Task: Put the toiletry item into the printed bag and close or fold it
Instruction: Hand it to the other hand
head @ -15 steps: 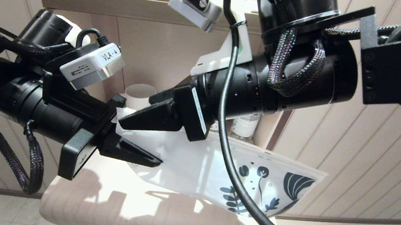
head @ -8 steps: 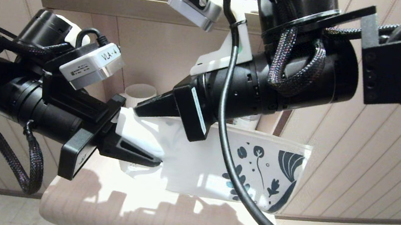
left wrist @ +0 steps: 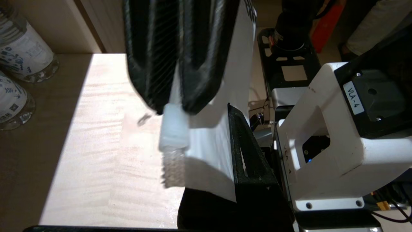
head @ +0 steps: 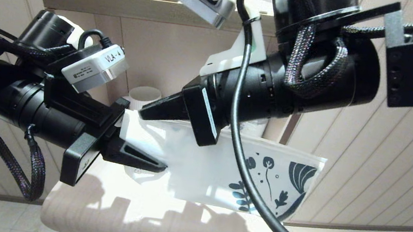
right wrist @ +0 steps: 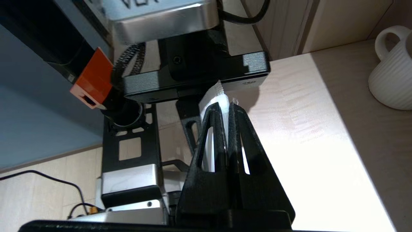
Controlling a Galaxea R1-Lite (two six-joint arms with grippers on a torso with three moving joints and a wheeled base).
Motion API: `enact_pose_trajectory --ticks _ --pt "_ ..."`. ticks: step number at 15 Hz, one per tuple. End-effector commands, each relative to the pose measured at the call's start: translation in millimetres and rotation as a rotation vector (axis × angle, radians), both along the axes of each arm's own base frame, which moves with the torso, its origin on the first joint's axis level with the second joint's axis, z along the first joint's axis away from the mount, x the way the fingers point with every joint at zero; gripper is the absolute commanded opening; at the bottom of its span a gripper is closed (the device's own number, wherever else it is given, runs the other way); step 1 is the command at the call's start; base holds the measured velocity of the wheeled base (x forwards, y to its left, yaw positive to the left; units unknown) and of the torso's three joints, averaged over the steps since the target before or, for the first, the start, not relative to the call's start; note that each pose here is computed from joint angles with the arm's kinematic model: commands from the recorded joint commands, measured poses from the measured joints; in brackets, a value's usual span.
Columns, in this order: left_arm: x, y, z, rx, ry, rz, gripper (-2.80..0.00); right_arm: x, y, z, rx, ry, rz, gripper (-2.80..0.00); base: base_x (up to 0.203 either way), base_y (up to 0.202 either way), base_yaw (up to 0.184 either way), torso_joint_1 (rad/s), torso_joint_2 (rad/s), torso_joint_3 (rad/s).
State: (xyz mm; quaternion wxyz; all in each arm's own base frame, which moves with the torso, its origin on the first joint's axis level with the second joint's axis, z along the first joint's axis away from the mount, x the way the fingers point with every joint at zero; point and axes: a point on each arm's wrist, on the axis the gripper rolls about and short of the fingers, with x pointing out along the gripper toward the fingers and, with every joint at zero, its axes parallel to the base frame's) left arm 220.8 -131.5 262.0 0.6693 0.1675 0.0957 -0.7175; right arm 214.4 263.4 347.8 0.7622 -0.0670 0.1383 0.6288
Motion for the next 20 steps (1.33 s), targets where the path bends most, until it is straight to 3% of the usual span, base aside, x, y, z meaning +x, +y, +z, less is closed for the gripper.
enact_pose_trajectory --ticks 1,6,12,13,20 --pt "-3.5 1.4 1.4 -0.005 -0.003 -0.006 -2.8 -5.6 -6.7 7.8 0.02 0.007 -0.004 -2.8 0.0 0.0 0.0 0.0 0.0 0.0" --pt "-6.2 1.0 4.7 -0.012 -0.005 -0.009 -2.8 -8.8 -9.6 9.8 0.04 0.087 -0.024 -2.8 0.0 0.0 0.0 0.0 0.0 0.0" --pt "-5.3 0.1 4.0 -0.011 -0.002 -0.011 -2.8 -8.1 -8.9 7.5 0.033 0.075 -0.023 -2.8 0.0 0.0 0.0 0.0 0.0 0.0" --pt "-5.2 0.1 4.4 -0.011 -0.004 -0.011 -2.8 -7.9 -8.7 8.7 0.036 0.071 -0.023 0.0 0.0 0.0 0.0 0.0 0.0 0.0" --pt "-4.5 -0.3 2.9 -0.012 -0.007 -0.011 -2.8 -7.1 -7.7 12.9 0.05 0.061 -0.021 0.0 0.0 0.0 0.0 0.0 0.0 0.0"
